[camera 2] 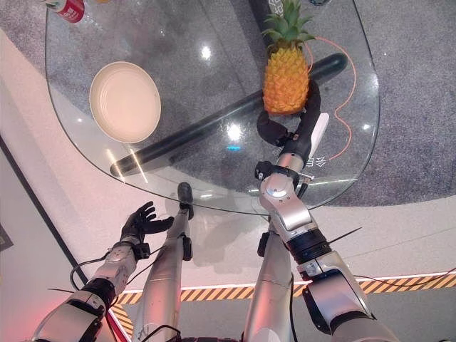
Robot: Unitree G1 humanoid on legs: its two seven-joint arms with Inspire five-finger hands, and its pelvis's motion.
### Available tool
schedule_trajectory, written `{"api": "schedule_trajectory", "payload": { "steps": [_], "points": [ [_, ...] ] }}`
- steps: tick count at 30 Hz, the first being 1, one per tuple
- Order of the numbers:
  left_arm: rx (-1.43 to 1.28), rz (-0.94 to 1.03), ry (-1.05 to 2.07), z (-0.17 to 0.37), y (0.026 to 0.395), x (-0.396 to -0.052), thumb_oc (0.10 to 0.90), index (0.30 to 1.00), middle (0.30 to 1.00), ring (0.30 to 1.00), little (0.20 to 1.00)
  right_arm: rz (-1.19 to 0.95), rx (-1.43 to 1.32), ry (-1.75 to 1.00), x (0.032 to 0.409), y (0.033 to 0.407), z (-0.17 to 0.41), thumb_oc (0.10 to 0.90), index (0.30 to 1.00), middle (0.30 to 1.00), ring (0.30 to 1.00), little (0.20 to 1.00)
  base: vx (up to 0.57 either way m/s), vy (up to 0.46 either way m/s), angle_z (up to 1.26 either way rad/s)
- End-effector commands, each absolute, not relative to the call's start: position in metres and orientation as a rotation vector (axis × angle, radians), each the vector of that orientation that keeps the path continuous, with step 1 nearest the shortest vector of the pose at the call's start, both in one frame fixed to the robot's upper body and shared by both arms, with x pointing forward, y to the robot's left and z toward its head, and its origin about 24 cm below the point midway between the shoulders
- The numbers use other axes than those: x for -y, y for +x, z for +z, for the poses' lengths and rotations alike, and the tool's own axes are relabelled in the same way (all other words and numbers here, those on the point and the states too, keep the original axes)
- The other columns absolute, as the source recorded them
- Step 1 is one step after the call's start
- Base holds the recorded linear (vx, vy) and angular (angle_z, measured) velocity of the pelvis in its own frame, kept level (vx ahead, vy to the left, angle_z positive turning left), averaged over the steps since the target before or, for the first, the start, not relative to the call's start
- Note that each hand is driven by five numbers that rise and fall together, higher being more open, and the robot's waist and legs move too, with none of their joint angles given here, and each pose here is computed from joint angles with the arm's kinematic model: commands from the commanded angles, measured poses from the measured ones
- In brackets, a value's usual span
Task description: Pick up the fruit to the plate
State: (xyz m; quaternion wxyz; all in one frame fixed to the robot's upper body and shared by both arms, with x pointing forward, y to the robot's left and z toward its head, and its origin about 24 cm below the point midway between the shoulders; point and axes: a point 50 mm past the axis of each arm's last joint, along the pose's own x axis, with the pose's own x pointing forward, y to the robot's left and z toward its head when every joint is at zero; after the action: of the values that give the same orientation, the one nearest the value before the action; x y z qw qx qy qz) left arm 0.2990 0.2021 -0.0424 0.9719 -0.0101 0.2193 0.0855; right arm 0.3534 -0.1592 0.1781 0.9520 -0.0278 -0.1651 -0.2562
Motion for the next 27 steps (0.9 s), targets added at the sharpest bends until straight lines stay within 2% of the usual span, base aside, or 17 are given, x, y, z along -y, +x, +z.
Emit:
{"api": "schedule_trajectory", "payload": {
  "steps": [1, 27],
  "points": [
    [-0.524, 0.209, 0.016, -0.064, 0.273, -0.212, 0.800, 0.900, 0.900, 0.900, 0.900, -0.546, 0.610, 0.028, 0.161, 0.339, 0.238, 0.800, 0.900, 0.900, 0.900, 0.900, 0.00, 0.000, 0.00],
    [-0.535, 0.184, 0.018, -0.064, 0.274, -0.212, 0.800, 0.900, 0.900, 0.900, 0.900, -0.572, 0.593, -0.010, 0.167, 0.349, 0.251, 0.800, 0.900, 0.900, 0.900, 0.900, 0.00, 0.000, 0.00]
  ]
}}
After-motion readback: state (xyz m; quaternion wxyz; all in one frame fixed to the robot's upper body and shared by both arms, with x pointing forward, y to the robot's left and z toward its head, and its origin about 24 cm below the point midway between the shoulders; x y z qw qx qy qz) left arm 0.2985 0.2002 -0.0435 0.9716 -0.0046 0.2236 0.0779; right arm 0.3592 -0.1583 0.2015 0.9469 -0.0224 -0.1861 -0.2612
